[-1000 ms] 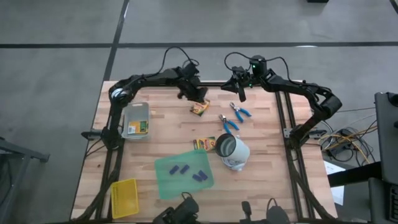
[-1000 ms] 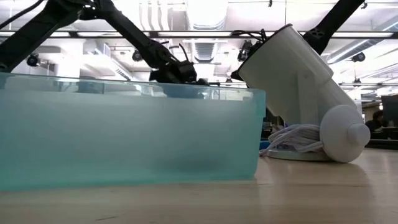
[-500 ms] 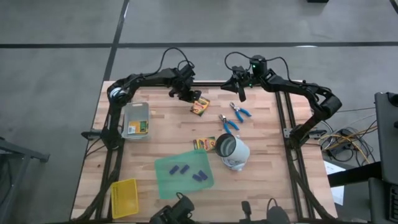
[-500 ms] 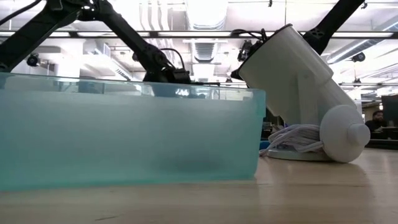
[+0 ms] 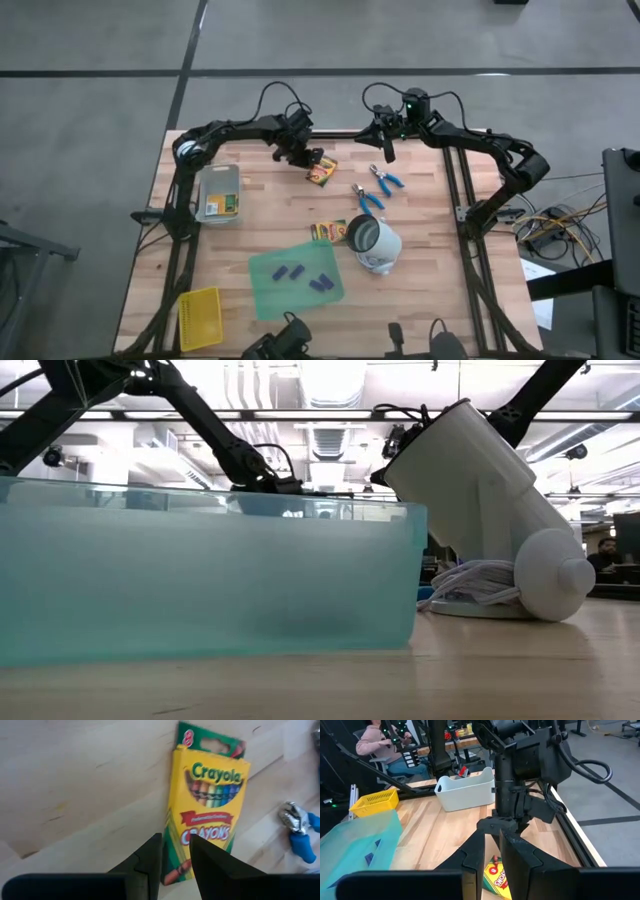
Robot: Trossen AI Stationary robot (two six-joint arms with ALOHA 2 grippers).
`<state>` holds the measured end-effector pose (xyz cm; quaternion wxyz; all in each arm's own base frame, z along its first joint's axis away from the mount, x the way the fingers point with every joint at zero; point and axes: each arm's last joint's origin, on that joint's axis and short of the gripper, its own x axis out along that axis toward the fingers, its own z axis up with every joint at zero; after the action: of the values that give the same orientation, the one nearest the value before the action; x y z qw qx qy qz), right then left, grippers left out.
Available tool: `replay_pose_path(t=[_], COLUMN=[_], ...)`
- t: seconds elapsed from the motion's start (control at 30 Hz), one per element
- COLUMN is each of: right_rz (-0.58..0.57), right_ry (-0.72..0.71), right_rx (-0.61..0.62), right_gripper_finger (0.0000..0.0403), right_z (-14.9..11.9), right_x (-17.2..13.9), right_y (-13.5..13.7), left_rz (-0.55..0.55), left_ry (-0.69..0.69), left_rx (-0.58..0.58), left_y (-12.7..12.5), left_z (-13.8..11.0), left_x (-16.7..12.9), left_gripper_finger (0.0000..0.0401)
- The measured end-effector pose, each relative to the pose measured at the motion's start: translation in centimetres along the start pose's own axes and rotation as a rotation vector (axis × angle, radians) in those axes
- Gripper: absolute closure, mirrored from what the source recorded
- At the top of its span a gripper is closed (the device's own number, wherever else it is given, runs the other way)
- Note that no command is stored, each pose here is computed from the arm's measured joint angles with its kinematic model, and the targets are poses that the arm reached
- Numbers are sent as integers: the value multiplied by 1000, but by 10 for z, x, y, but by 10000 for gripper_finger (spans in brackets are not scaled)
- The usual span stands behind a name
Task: Pick & Place School Supplies
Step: Put the yellow crayon box into the gray bin
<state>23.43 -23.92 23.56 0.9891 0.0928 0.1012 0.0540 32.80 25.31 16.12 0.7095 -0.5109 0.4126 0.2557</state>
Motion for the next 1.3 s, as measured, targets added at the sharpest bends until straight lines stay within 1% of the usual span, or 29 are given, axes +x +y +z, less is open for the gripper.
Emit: replay_pose_path(t=[0.3,0.57,0.73,0.8,1.03,1.2,1.3], right_rz=[0,-1,-1,-1,-21,-65,-67], right_ry=[-1,-1,-1,-1,10,57,92], right_rx=[-2,-2,-2,-2,11,97,135], right_gripper_finger=[346,346,346,346,346,346,346], right_z=[0,0,0,0,-3,-12,-20], right_x=[0,0,0,0,-6,-20,-20], right_y=[0,0,0,0,-5,-14,-15], left_rz=[-40,-122,-172,-196,-204,-240,-264], left_ry=[3,2,3,9,19,-24,-66], left_rx=[-3,-21,-69,-65,-79,-81,-66], left_y=[-5,-11,-18,-21,-23,-30,-35], left_z=[-6,-10,-11,-12,-14,-5,0], left_x=[8,18,32,36,37,30,27], left_gripper_finger=[298,298,298,298,298,298,298])
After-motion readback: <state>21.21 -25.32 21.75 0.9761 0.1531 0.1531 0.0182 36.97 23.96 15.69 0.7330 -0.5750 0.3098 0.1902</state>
